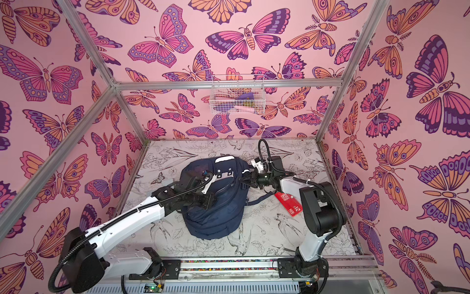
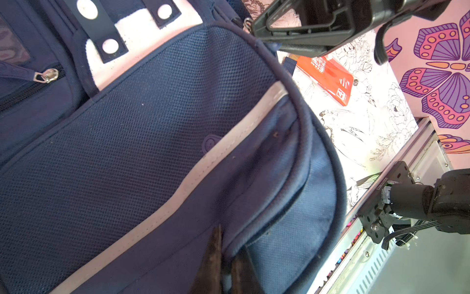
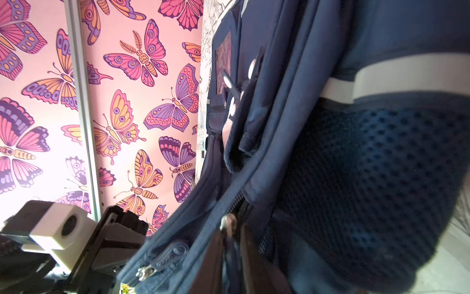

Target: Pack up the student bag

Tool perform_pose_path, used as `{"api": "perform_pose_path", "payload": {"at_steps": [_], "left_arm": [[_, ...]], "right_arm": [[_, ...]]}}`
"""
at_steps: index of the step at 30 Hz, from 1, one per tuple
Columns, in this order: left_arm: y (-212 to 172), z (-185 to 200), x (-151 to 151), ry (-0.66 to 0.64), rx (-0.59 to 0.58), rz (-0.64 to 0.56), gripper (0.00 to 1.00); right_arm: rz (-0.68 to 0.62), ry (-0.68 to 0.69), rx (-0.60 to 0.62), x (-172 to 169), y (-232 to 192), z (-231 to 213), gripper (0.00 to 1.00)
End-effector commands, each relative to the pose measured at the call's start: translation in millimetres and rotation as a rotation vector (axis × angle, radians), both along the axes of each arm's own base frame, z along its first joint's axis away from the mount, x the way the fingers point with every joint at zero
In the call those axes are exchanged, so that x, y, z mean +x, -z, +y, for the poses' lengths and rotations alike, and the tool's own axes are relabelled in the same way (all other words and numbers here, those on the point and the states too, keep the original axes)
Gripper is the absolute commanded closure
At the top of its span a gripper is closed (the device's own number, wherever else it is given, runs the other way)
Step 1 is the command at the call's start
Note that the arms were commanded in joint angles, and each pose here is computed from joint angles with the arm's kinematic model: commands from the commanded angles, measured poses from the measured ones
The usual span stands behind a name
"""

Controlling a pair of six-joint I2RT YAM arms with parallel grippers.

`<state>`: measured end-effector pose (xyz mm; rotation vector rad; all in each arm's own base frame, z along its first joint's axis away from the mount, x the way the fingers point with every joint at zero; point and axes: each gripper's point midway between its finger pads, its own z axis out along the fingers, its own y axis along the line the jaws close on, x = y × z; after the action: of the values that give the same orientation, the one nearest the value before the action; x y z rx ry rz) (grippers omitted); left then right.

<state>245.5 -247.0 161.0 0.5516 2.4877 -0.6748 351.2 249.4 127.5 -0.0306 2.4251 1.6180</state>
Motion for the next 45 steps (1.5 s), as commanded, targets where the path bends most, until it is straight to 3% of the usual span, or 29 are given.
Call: {"api": "perform_pose_path", "payload": {"at_steps": [1, 7, 10, 16, 21, 31, 40, 45], "left_arm": [[-5.4, 3.7, 2.1, -0.039, -0.028, 0.005, 1.0], [0.1, 9.0, 1.6, -0.056, -0.018, 0.018, 1.0], [2.0, 11.2, 2.3, -0.067, -0.013, 0.025, 1.0], [6.7, 11.9, 6.4, -0.099, -0.018, 0.057, 1.0], [14.8, 0.3, 4.4, -0.085, -0.061, 0.114, 1.0], [20.8, -4.5, 16.5, -0.202, -0.133, 0.146, 1.0], [-6.5, -21.7, 31.2, -0.274, -0.276, 0.146, 1.0], [-1.1, -7.1, 32.7, -0.318, -0.216, 0.103, 1.0]], "right_arm": [[-0.037, -0.025, -0.019, -7.9, -12.2, -1.5, 0.91], [-0.049, -0.041, -0.18, -18.8, -6.6, -16.4, 1.0], [-0.074, -0.038, -0.296, -20.4, -10.0, -28.9, 1.0], [-0.137, -0.047, -0.41, -36.5, -28.0, -35.7, 1.0], [-0.142, -0.07, -0.409, -61.9, -33.8, -20.8, 1.0], [-0.164, -0.149, -0.099, -132.9, -78.4, 79.3, 1.0], [-0.169, -0.193, -0.176, -172.3, -56.2, 121.4, 1.0], [-0.222, -0.143, -0.216, -170.5, -65.6, 102.1, 1.0]]}}
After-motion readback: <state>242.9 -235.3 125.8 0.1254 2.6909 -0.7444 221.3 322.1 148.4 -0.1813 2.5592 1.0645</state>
